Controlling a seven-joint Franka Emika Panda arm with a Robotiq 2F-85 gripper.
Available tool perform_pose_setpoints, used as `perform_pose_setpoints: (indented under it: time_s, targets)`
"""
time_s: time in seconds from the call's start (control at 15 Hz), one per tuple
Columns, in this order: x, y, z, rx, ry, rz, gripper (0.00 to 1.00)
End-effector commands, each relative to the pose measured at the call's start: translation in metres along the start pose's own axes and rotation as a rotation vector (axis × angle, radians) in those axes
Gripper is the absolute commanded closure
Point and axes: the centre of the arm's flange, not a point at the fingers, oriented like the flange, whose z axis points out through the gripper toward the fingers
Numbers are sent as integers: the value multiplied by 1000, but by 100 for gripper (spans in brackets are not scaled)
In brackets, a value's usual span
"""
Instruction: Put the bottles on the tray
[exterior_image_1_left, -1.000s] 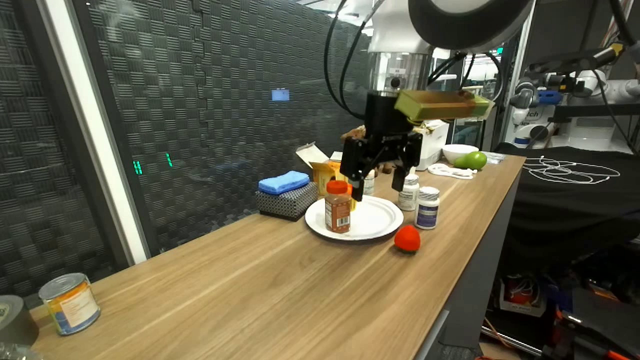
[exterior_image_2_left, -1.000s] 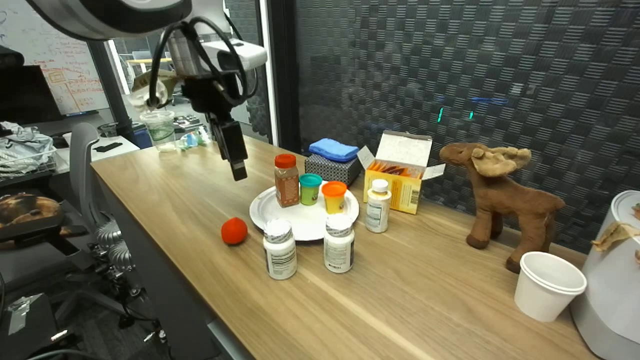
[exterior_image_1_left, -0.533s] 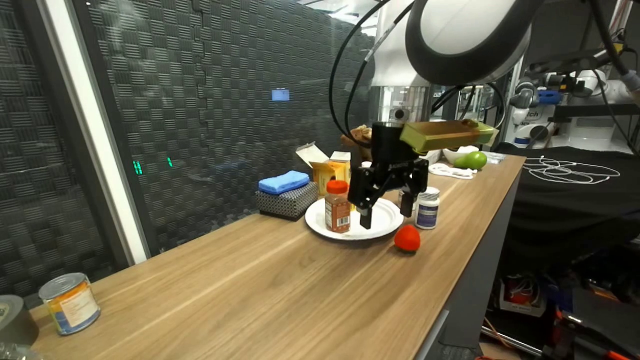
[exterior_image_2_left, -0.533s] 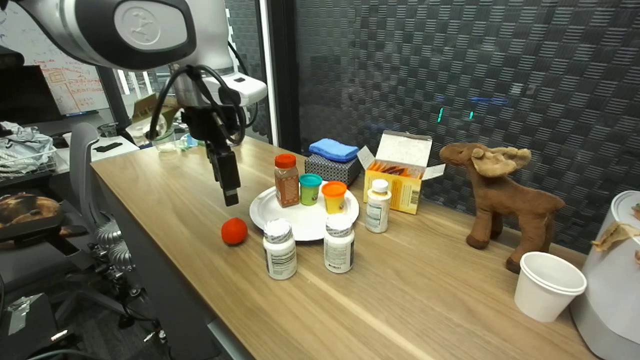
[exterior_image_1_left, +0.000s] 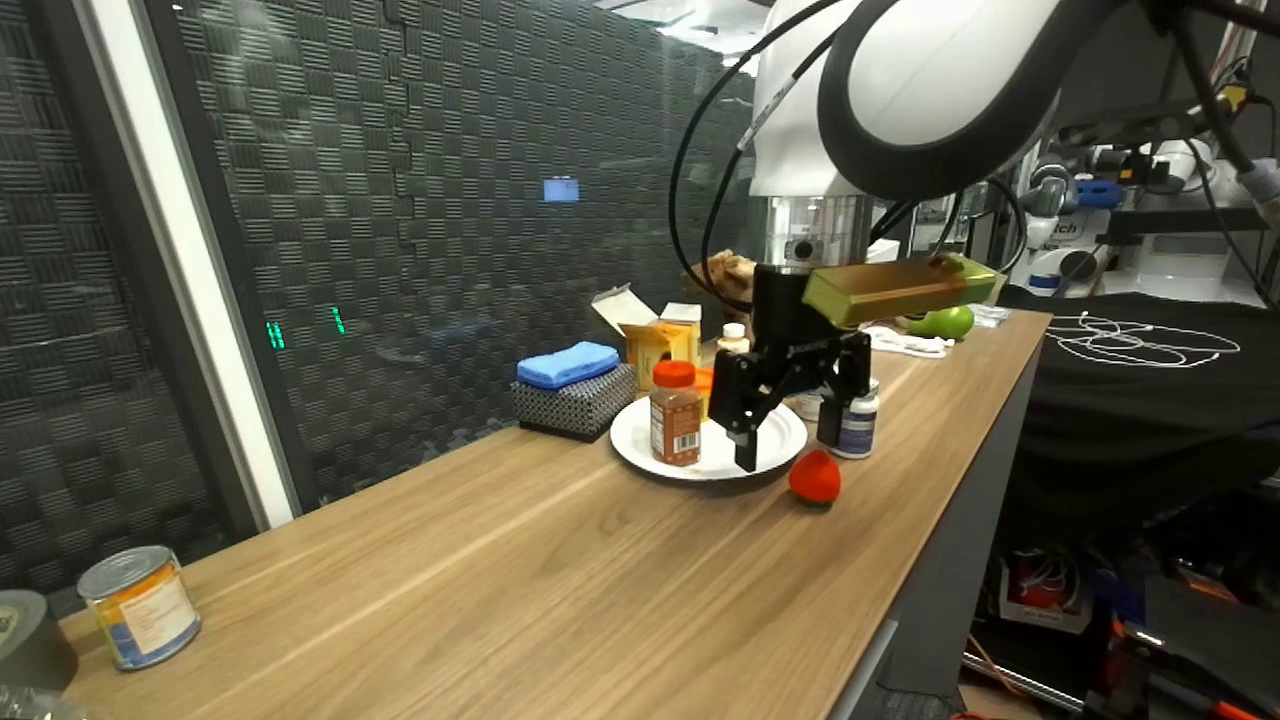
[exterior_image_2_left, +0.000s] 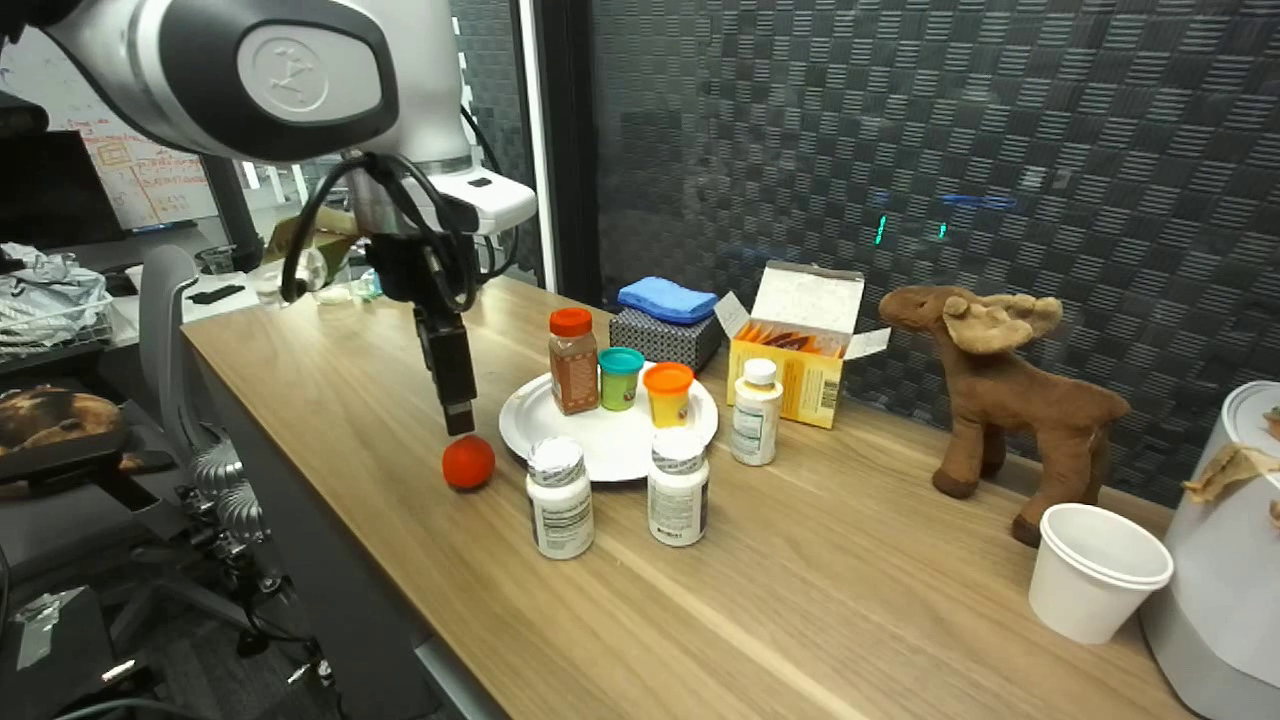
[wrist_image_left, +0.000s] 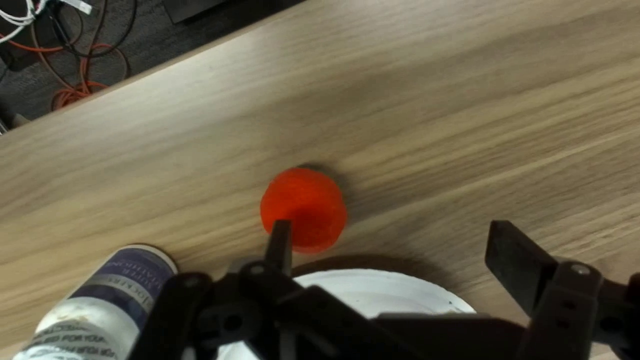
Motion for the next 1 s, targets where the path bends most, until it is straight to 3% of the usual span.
perform_pose_setpoints:
  time_s: [0.0,0.33,0.93]
  targets:
    - [-4,4,1,-37,36,49,0]
    - [-2,9,6,-84,46,89,0]
    - [8,13,27,-94,-18,98,0]
